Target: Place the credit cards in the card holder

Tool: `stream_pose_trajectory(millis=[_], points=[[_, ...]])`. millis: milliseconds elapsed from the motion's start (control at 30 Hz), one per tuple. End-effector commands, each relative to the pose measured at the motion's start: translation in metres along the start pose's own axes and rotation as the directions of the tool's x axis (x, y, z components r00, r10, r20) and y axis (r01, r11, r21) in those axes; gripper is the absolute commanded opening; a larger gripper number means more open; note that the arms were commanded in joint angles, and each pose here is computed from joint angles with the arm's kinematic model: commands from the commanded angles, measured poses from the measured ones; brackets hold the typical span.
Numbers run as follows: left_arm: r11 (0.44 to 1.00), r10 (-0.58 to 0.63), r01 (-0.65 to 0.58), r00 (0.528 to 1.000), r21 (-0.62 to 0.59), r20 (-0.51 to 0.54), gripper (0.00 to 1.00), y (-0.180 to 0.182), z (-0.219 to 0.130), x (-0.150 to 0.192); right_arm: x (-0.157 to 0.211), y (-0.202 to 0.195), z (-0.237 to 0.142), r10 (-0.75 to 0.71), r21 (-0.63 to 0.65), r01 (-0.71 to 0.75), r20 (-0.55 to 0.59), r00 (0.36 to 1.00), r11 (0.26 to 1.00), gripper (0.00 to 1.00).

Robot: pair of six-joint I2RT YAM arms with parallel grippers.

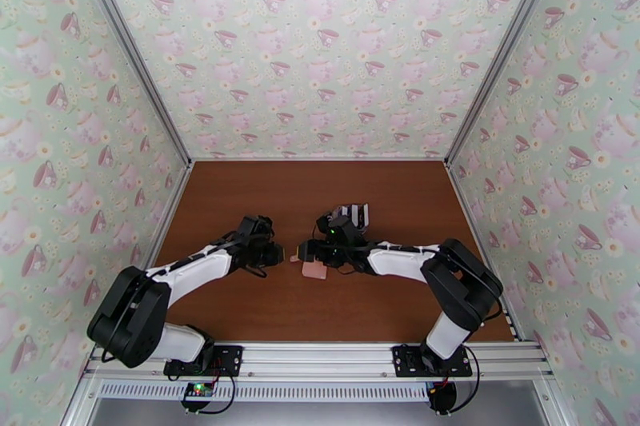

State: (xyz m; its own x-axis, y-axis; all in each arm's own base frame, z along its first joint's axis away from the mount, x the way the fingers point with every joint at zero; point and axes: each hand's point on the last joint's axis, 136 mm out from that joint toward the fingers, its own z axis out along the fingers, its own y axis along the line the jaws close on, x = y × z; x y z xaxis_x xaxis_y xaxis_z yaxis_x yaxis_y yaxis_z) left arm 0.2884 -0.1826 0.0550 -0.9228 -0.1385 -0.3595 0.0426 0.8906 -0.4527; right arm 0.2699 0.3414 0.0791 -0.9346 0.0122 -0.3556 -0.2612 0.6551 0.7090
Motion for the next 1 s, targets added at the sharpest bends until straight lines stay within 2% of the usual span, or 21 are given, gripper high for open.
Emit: stream_pose_trajectory(millis=[0, 400, 600, 967], points=[[0.997, 0.04, -0.041, 0.999, 0.058, 0.025, 0.28, -0.022, -0.006, -0.011, -0.005, 0.017, -0.016, -0.028, -0.027, 0.029, 0.031, 0.999, 0.999, 0.84], [0.98, 0.118, -0.119, 0.993, 0.157, 0.014, 0.28, -0.077, 0.003, -0.011, 0.001, -0.013, -0.035, 0.002, 0.053, -0.005, 0.058, 0.998, 0.999, 0.81], [0.973, 0.152, -0.147, 0.988, 0.178, -0.014, 0.28, -0.096, 0.015, -0.004, 0.005, -0.031, -0.046, 0.034, 0.069, -0.039, 0.076, 0.997, 0.997, 0.68], [0.971, 0.168, -0.157, 0.985, 0.178, -0.049, 0.28, -0.099, 0.029, 0.007, 0.016, -0.052, -0.052, 0.081, 0.075, -0.087, 0.081, 0.993, 0.993, 0.54]])
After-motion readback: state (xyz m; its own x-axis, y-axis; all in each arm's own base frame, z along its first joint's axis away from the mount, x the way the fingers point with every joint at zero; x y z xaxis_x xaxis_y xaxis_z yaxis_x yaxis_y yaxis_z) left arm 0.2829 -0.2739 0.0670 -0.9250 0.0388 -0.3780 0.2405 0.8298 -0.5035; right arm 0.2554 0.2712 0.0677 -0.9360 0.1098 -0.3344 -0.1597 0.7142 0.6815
